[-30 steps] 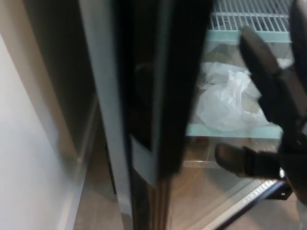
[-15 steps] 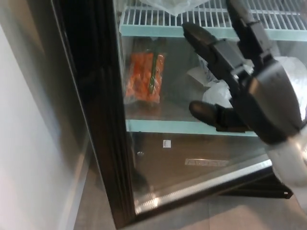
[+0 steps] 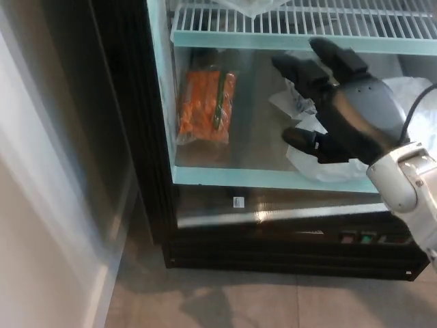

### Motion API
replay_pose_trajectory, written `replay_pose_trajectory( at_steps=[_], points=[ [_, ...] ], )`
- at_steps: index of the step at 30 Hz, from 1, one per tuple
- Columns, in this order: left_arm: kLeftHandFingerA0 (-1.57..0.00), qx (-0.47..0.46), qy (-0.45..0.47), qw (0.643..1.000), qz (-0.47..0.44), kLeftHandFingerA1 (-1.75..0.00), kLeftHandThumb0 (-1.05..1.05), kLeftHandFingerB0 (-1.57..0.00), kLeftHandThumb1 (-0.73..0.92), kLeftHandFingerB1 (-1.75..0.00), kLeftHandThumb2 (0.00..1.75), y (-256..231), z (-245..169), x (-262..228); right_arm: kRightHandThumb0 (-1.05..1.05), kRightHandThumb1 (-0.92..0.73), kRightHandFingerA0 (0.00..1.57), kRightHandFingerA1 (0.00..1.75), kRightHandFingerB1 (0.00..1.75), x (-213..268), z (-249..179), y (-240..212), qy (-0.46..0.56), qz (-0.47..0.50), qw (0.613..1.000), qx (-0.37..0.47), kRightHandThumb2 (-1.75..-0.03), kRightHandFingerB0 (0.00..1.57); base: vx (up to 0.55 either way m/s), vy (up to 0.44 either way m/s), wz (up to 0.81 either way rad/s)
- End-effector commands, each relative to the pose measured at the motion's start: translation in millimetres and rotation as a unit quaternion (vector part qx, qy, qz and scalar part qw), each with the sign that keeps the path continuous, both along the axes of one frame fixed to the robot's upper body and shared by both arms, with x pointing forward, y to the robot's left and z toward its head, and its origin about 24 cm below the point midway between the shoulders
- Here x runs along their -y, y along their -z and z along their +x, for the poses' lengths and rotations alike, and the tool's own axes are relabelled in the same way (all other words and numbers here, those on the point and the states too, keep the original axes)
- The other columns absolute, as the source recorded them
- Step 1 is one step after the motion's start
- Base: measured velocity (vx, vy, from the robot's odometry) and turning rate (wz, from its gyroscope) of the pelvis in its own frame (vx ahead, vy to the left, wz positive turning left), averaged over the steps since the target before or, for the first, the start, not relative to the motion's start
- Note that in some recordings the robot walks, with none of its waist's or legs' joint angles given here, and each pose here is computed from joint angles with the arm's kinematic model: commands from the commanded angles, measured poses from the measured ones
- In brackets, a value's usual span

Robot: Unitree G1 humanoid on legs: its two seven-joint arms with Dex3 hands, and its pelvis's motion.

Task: The robot stands in front of a refrigerator with an opened door and closes the door by swing its right hand at the door

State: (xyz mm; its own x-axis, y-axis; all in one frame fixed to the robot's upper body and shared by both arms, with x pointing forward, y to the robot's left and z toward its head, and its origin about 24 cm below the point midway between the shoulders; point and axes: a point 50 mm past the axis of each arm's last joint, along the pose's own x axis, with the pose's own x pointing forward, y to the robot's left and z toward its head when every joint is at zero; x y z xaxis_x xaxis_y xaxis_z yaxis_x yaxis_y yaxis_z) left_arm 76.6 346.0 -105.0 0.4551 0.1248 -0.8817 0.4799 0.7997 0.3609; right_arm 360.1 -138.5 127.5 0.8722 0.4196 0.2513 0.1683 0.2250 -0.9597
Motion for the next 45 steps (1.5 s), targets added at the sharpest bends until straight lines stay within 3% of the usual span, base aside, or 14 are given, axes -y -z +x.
replay_pose_trajectory(
  at_steps=[1, 5, 6, 11, 25, 26, 32, 33, 34, 41, 42, 43, 44, 45],
  points=[
    [-0.33, -0.014, 0.021, 0.999, 0.021, -0.33, -0.53, -0.26, 0.81, -0.30, 0.64, -6.4, 1.5, -10.9, -0.67, -0.87, 0.06, 0.22, 0.25, 44.7, 17.0, 16.1, 0.128, -0.088, 0.986, -0.061, -0.66, 0.11, 0.00, 0.000, 0.00],
    [-0.37, -0.008, 0.022, 1.000, 0.018, -0.34, -0.51, -0.30, 0.81, -0.31, 0.64, -7.4, 0.3, -11.0, -0.69, -0.82, 0.07, 0.21, 0.24, 48.4, 16.2, 21.4, 0.129, -0.088, 0.985, -0.068, -0.69, 0.12, 0.00, 0.000, 0.00],
    [-0.36, -0.008, 0.022, 1.000, 0.018, -0.33, -0.51, -0.29, 0.81, -0.31, 0.64, -7.5, 0.3, -11.1, -0.73, -0.70, 0.00, 0.30, 0.35, 48.7, 15.8, 22.7, 0.129, -0.090, 0.985, -0.069, -1.02, 0.14, 0.00, 0.000, 0.00],
    [-0.34, -0.015, 0.018, 1.000, 0.021, -0.33, -0.52, -0.27, 0.81, -0.31, 0.64, -6.8, -1.2, -12.3, -0.77, -0.75, 0.00, 0.25, 0.29, 50.0, 12.0, 31.1, 0.131, -0.100, 0.983, -0.079, -1.05, 0.11, 0.00, 0.000, 0.00],
    [-0.32, -0.018, 0.019, 0.999, 0.022, -0.32, -0.51, -0.27, 0.80, -0.30, 0.64, -7.2, 0.4, -12.8, -0.73, -0.69, 0.00, 0.23, 0.27, 57.3, -21.7, 84.0, 0.120, -0.072, 0.977, -0.160, -1.00, 0.11, 0.00, 0.000, 0.00],
    [-0.34, -0.016, 0.018, 0.999, 0.021, -0.33, -0.51, -0.27, 0.79, -0.31, 0.64, -6.9, 0.3, -12.4, -0.64, -0.82, 0.10, 0.21, 0.25, 60.7, -33.3, 100.1, 0.124, -0.061, 0.974, -0.182, -0.67, 0.14, 0.00, 0.000, 0.00],
    [-0.33, -0.010, 0.016, 1.000, 0.019, -0.33, -0.50, -0.27, 0.79, -0.31, 0.64, -6.5, 2.3, -11.4, -0.64, -0.83, 0.12, 0.24, 0.27, 70.3, -70.9, 142.2, 0.140, -0.031, 0.961, -0.235, -0.66, 0.17, 0.00, 0.000, 0.00],
    [-0.33, -0.010, 0.015, 1.000, 0.020, -0.33, -0.50, -0.27, 0.79, -0.31, 0.63, -7.0, 2.4, -12.3, -0.64, -0.83, 0.11, 0.26, 0.27, 71.8, -81.0, 152.1, 0.144, -0.020, 0.957, -0.252, -0.65, 0.17, 0.00, 0.000, 0.00],
    [-0.34, -0.012, 0.014, 1.000, 0.022, -0.33, -0.50, -0.27, 0.79, -0.31, 0.63, -7.5, 2.1, -13.4, -0.34, -0.56, 0.01, 0.49, 0.46, 75.6, -102.8, 171.2, 0.156, 0.001, 0.947, -0.282, -1.08, 0.00, 0.00, 0.000, 0.00],
    [-0.32, -0.016, 0.014, 1.000, 0.022, -0.33, -0.50, -0.26, 0.79, -0.30, 0.64, -6.6, -1.7, -13.0, -0.34, -0.56, 0.00, 0.49, 0.46, 103.1, -164.6, 218.5, 0.237, 0.033, 0.900, -0.365, -1.08, 0.00, 0.00, 0.000, 0.00],
    [-0.31, -0.017, 0.014, 1.000, 0.022, -0.33, -0.50, -0.26, 0.79, -0.30, 0.64, -6.1, -2.5, -12.5, -0.63, -0.82, 0.12, 0.26, 0.27, 110.6, -173.3, 226.0, 0.261, 0.035, 0.882, -0.390, -0.65, 0.16, 0.00, 0.000, 0.00],
    [-0.31, -0.019, 0.014, 1.000, 0.021, -0.33, -0.50, -0.26, 0.79, -0.30, 0.64, -5.4, -3.6, -12.0, -0.63, -0.82, 0.12, 0.26, 0.27, 119.4, -185.1, 235.0, 0.290, 0.038, 0.858, -0.421, -0.65, 0.16, 0.00, 0.000, 0.00],
    [-0.31, -0.018, 0.014, 1.000, 0.021, -0.33, -0.49, -0.26, 0.79, -0.30, 0.64, -5.5, -3.7, -12.0, -0.33, -0.57, 0.00, 0.49, 0.46, 129.6, -199.0, 244.5, 0.327, 0.030, 0.826, -0.458, -1.08, 0.00, 0.00, 0.000, 0.00],
    [-0.31, -0.018, 0.014, 1.000, 0.021, -0.33, -0.49, -0.26, 0.79, -0.30, 0.64, -5.6, -3.7, -12.0, -0.33, -0.57, 0.00, 0.49, 0.46, 131.9, -202.4, 246.7, 0.336, 0.028, 0.818, -0.467, -1.08, 0.00, 0.00, 0.000, 0.00]
  ],
)
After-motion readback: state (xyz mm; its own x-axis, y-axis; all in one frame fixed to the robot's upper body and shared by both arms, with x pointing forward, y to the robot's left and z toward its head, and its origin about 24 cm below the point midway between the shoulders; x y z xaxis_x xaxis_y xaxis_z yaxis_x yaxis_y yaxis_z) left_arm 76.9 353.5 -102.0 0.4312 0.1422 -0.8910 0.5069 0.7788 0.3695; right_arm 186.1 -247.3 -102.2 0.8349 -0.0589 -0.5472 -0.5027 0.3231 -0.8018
